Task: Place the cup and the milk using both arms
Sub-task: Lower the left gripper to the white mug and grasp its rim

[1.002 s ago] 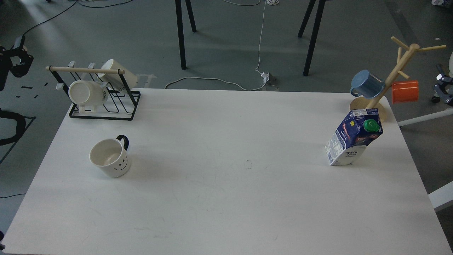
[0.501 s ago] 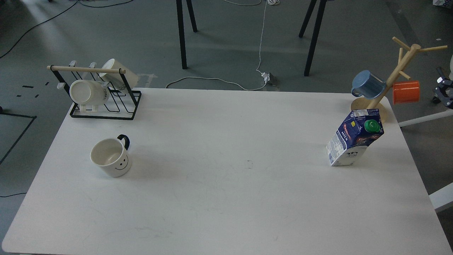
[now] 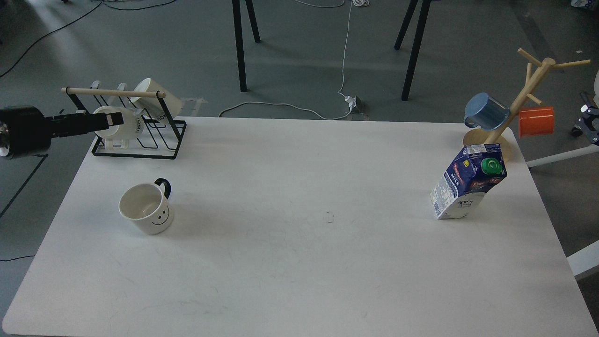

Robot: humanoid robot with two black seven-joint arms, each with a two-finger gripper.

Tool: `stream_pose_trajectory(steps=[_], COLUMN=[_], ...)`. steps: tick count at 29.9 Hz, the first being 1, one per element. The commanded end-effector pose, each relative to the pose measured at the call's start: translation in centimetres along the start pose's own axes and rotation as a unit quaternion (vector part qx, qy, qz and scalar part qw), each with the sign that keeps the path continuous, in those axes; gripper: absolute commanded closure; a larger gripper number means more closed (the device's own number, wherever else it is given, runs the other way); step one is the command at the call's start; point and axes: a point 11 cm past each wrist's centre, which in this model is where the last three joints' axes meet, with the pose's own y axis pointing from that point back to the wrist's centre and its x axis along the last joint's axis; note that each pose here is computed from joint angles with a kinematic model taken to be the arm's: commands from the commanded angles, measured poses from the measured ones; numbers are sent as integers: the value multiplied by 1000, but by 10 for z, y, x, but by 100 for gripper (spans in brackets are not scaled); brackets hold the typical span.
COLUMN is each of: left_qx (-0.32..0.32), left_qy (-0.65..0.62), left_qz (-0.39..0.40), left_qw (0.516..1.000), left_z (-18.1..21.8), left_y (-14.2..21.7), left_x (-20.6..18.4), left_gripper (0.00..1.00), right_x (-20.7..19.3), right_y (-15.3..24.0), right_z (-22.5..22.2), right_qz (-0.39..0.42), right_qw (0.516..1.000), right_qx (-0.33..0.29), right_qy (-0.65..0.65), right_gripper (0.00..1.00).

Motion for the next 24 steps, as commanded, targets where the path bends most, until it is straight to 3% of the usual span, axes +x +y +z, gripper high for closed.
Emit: stream_pose_trajectory(steps=[1, 6, 24], left_qx=[30, 37, 43], left_qy=[-52, -73, -41], left_qz=[-49, -82, -100], left_qw=[997, 993, 993], left_z=[-7, -13, -22], left_y=[-6, -15, -43], left_x=[-19, -47, -78], left_gripper=[0, 0, 0], right_x=[1, 2, 3], right_y=[2, 3, 3], right_z=[2, 3, 3], right_qz=[2, 3, 4], right_qw=[1000, 1000, 1000], right_qx=[-3, -4, -4], right_qy=[0, 0, 0], right_gripper=[1, 1, 1])
